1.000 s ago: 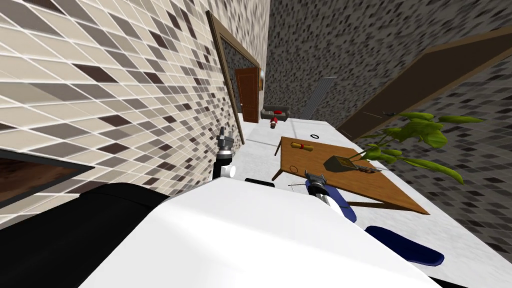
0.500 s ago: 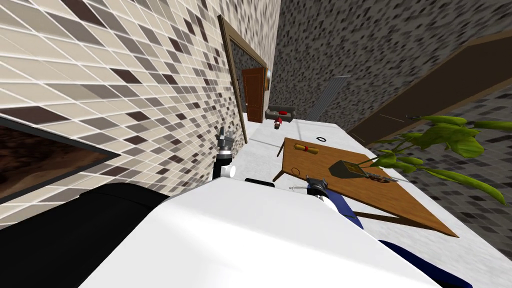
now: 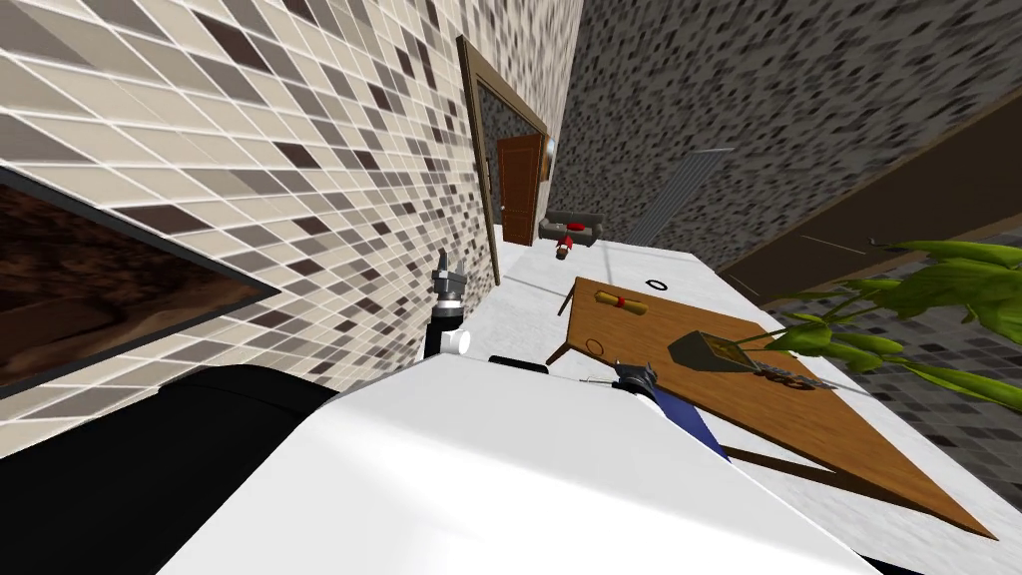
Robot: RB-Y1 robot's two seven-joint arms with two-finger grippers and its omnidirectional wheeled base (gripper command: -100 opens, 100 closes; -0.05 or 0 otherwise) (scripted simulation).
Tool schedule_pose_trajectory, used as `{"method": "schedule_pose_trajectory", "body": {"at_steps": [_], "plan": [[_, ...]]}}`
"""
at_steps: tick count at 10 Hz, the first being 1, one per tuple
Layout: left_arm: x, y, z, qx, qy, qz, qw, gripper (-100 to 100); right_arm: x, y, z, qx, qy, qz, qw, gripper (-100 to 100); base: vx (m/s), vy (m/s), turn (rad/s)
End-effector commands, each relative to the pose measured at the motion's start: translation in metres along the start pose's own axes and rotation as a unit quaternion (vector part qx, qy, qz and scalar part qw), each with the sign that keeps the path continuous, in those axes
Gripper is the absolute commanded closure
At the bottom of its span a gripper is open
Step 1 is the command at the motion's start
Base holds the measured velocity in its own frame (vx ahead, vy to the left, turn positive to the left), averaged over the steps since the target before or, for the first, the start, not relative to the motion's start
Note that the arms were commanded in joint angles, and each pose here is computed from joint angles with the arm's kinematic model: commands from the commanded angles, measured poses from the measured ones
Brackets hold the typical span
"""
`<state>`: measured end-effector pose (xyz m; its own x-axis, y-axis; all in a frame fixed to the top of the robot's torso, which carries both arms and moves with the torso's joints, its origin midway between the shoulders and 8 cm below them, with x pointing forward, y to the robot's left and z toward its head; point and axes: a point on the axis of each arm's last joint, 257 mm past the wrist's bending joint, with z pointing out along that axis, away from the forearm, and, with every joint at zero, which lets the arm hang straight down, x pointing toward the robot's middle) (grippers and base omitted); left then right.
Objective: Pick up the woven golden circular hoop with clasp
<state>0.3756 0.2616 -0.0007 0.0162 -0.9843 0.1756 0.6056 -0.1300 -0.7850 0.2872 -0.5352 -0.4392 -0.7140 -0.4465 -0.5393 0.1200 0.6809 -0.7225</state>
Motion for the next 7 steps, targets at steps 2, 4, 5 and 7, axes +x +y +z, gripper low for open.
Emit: {"method": "schedule_pose_trajectory", "body": {"at_steps": [2,4,5,7], "plan": [[0.0,0.0,0.0,0.0,0.0,0.0,1.0,0,0.02,0.006,-0.001,0.004,0.025,-0.047,0.9986,-100,-0.018,-0.022,0.182],[0.0,0.0,0.0,0.0,0.0,0.0,1.0,0,0.032,0.011,-0.002,0.005,0.039,-0.076,0.9963,-100,-0.017,-0.024,0.133],[0.0,0.0,0.0,0.0,0.0,0.0,1.0,0,0.031,0.01,-0.002,0.006,0.038,-0.083,0.9958,-100,-0.013,-0.019,0.107],[0.0,0.0,0.0,0.0,0.0,0.0,1.0,0,0.042,0.016,-0.003,0.005,0.05,-0.111,0.9926,-100,-0.014,-0.019,0.145]]}}
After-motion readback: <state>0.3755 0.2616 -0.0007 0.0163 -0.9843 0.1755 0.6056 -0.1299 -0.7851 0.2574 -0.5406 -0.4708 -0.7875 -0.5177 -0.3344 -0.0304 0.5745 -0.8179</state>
